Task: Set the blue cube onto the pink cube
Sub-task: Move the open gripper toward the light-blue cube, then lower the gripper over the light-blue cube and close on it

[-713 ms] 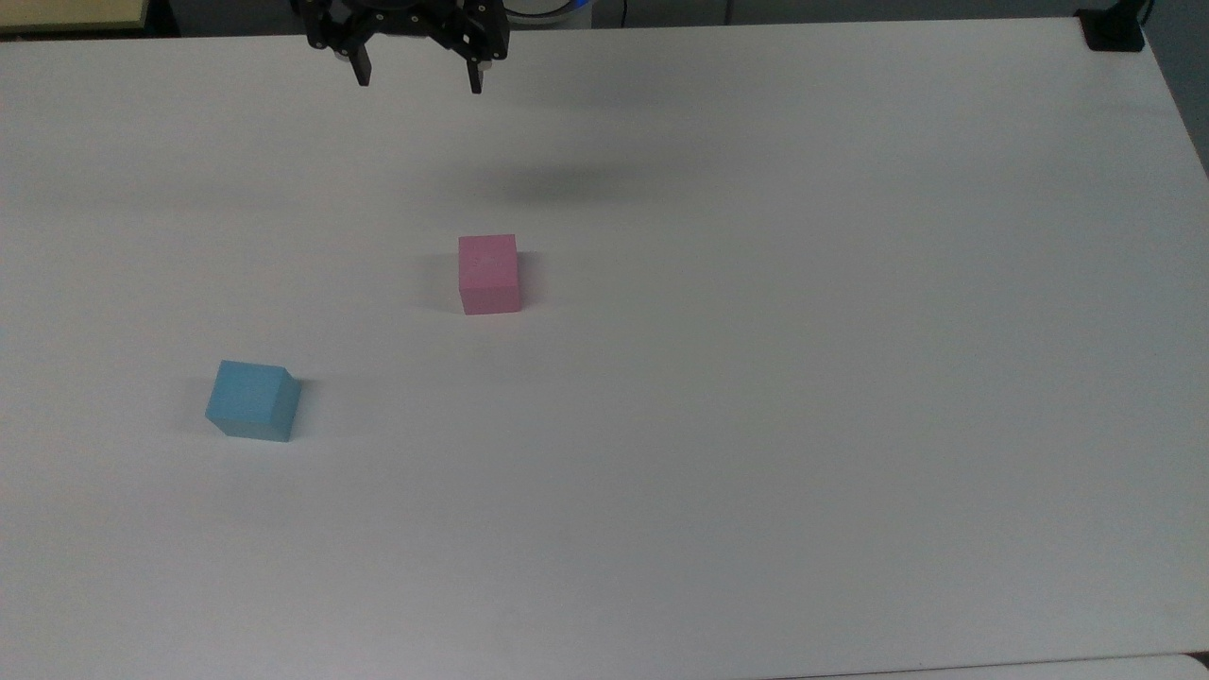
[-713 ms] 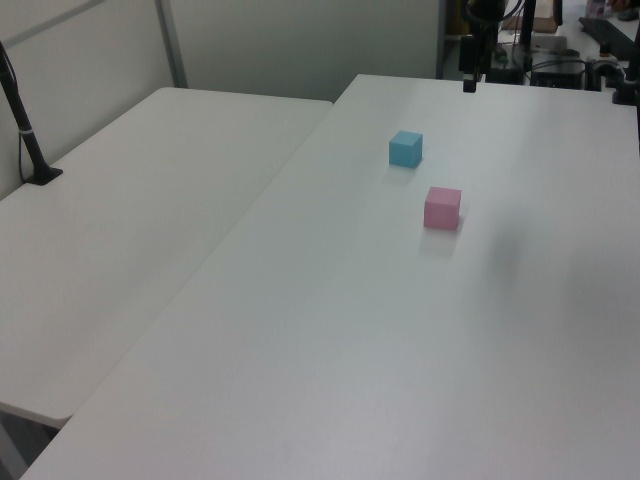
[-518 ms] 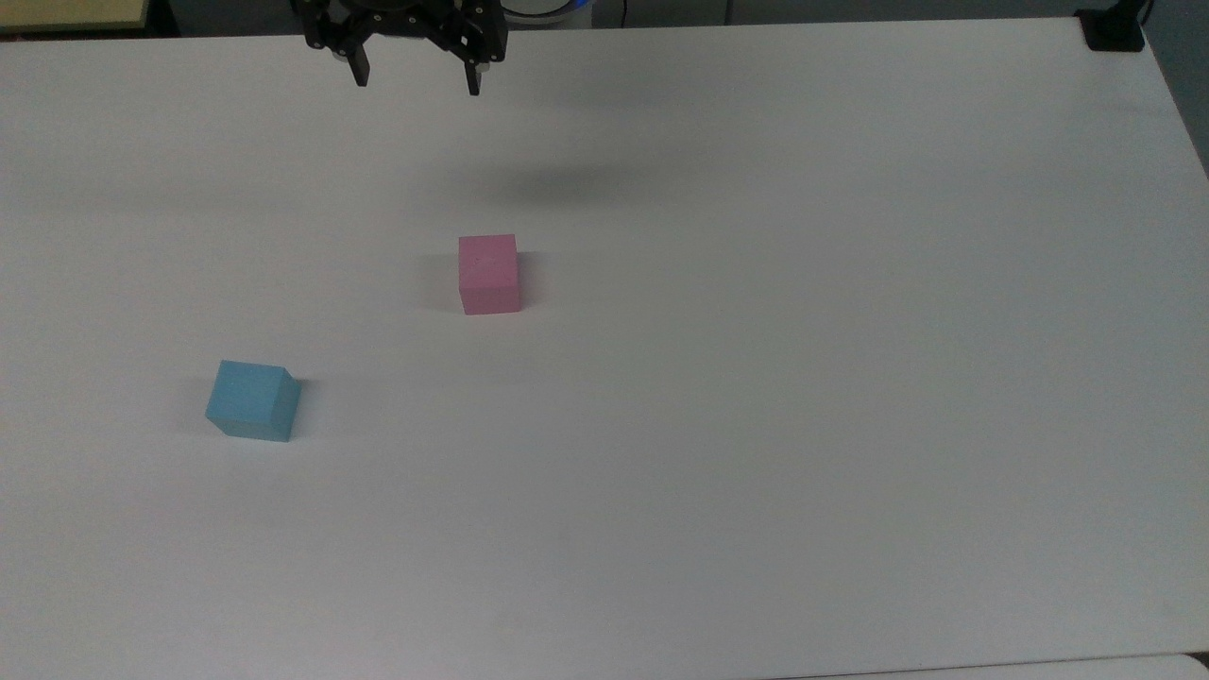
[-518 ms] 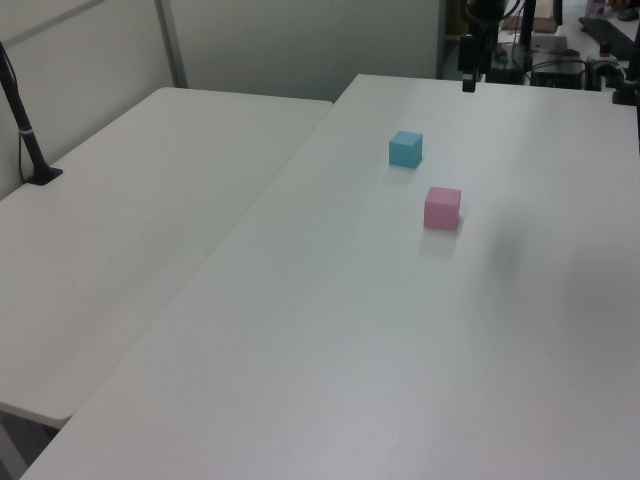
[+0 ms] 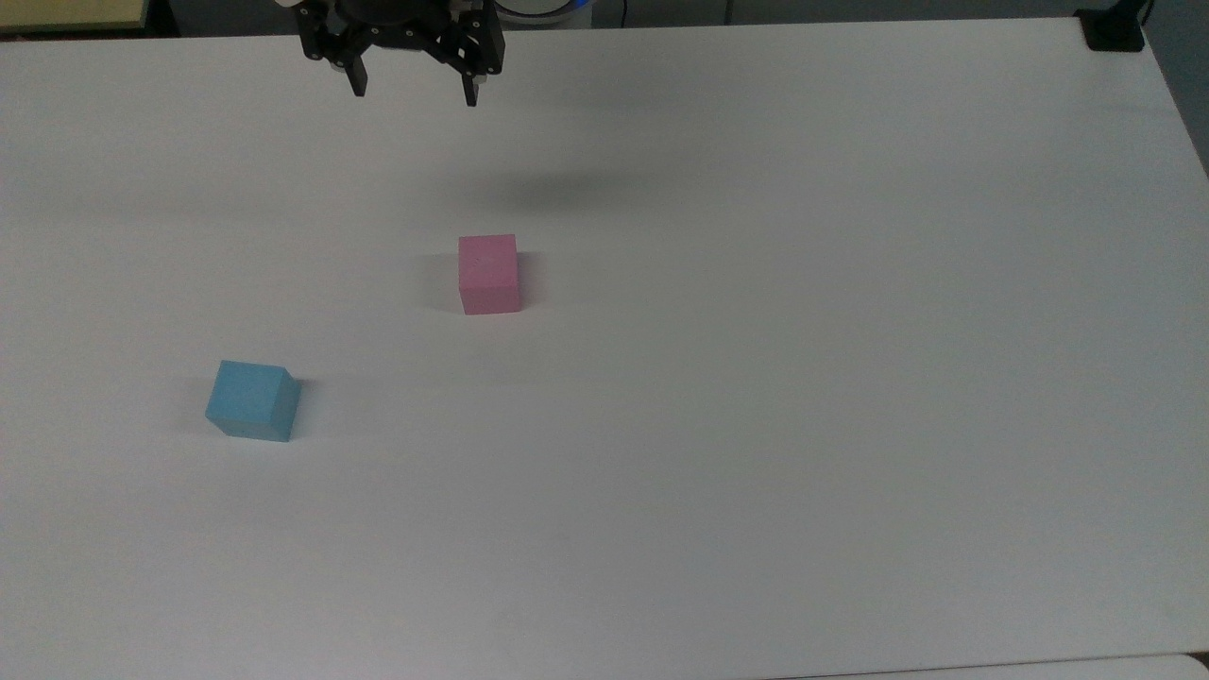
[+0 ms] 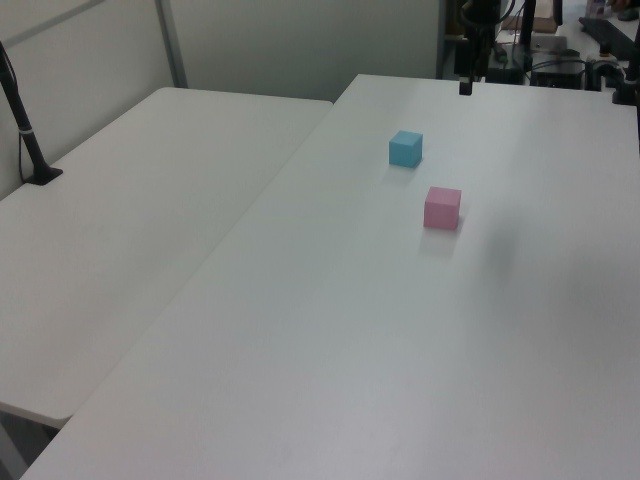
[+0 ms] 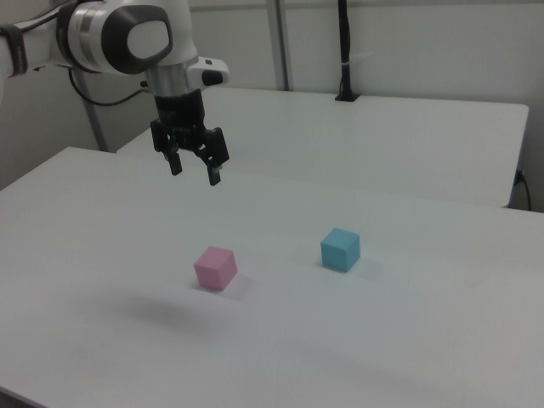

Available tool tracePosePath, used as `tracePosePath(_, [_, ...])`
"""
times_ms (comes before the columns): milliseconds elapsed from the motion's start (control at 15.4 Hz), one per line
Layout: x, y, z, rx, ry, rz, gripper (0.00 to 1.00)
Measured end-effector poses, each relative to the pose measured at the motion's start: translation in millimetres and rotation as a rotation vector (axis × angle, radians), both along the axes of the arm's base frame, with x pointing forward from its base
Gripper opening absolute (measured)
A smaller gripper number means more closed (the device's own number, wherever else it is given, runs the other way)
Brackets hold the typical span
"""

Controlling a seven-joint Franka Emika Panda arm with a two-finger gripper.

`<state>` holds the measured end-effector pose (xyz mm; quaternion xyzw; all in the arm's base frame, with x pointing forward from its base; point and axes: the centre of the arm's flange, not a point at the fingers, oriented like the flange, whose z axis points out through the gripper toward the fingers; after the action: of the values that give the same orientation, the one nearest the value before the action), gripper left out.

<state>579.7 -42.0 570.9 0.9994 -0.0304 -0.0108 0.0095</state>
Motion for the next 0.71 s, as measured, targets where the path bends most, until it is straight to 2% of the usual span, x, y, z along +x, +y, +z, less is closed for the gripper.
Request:
tracePosePath(389, [2, -1, -2, -0.001, 0.001, -0.001, 1.0])
tracePosePath(518, [13, -13, -2, -0.009, -0.05, -0.021, 1.0])
tracePosePath(713, [35, -57, -18, -0.031, -0.113, -0.061, 1.0])
